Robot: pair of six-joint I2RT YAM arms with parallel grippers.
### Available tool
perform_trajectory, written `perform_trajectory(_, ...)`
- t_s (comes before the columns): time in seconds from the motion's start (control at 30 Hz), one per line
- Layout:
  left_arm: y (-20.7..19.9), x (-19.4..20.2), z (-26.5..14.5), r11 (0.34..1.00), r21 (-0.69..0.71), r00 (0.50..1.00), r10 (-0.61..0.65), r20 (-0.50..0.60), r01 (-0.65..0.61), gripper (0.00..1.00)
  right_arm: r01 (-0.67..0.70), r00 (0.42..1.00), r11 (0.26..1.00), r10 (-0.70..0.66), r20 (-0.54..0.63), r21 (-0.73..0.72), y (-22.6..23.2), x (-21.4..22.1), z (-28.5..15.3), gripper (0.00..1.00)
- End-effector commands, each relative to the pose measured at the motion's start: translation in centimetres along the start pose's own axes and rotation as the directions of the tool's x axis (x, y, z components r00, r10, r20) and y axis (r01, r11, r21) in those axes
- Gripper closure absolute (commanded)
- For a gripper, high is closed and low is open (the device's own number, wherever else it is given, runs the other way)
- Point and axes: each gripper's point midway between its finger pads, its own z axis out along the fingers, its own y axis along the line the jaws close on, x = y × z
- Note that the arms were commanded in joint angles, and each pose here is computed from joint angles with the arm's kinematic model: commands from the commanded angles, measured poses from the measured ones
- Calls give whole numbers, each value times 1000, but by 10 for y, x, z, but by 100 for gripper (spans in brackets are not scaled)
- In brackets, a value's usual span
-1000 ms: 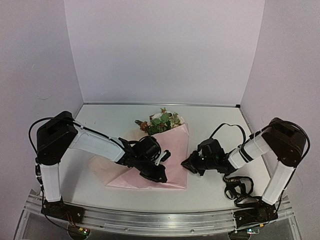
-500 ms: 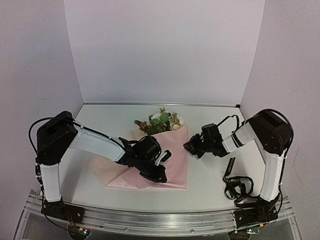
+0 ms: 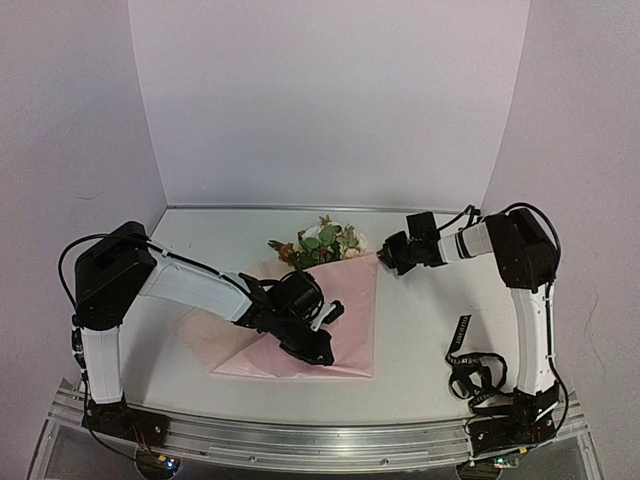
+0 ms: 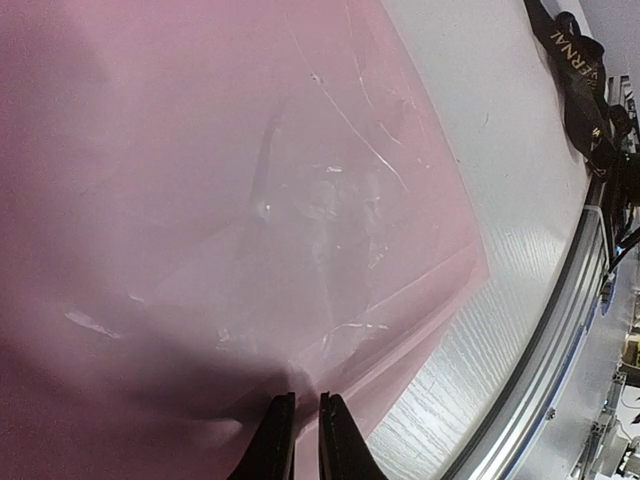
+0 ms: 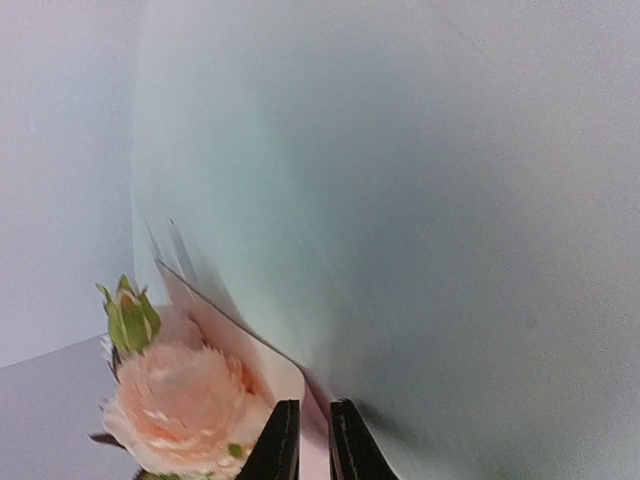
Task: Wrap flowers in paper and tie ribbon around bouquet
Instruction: Press the fold line on the 2/3-folded wrapping paper.
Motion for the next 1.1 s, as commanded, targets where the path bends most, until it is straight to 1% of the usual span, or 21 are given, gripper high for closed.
perform_trajectory(0.0,25,19,1,993,-116,996,-37,-84,27,88,3,999,1000,-3,-33,8,30,-22,-7,88)
perform_trajectory(0.1,16,-5,-13,993,-115,999,-32,-22,29,84,109,990,994,-107,-92,10,55,-10,-40,85)
perform_trajectory(0.17,8,-25,-28,993,-103,998,-50,38,54,77,171,977,985,-171,-129,-12,71,4,-69,83)
perform_trajectory(0.23,0,-40,-46,993,-91,994,-73,87,81,75,212,965,977,-215,-151,-34,74,19,-98,81)
perform_trajectory(0.3,-6,-49,-62,990,-89,987,-99,127,110,70,258,948,965,-264,-177,-55,72,38,-121,78)
perform_trajectory(0.37,-7,-49,-82,983,-84,973,-148,177,165,64,317,922,947,-321,-217,-56,59,68,-144,76)
perform_trajectory(0.43,1,-41,-101,962,-83,947,-236,220,259,62,410,875,911,-406,-266,-43,40,101,-162,73)
perform_trajectory(0.5,13,-28,-122,928,-77,904,-333,267,364,61,499,817,866,-482,-316,-31,17,136,-174,72)
perform_trajectory(0.57,38,0,-132,862,-99,840,-451,300,498,61,575,751,817,-551,-365,-50,6,173,-182,73)
perform_trajectory(0.7,69,49,-149,745,-109,727,-590,351,658,61,662,656,747,-621,-429,-70,-15,225,-181,80)
perform_trajectory(0.77,83,73,-155,690,-129,680,-633,370,712,61,697,609,712,-651,-452,-86,-22,248,-177,83)
perform_trajectory(0.8,87,80,-162,658,-114,641,-658,396,745,60,717,587,691,-668,-458,-90,-25,257,-176,84)
perform_trajectory(0.83,94,89,-167,631,-113,612,-670,420,768,59,736,560,670,-682,-471,-95,-30,269,-175,86)
perform_trajectory(0.9,106,109,-173,577,-115,560,-695,452,809,57,761,533,643,-696,-481,-88,-38,282,-171,87)
perform_trajectory(0.97,116,121,-182,531,-100,506,-709,491,841,56,794,492,601,-724,-485,-92,-44,295,-166,88)
perform_trajectory(1.07,122,130,-187,503,-72,464,-721,515,862,54,836,433,539,-760,-485,-100,-45,309,-162,89)
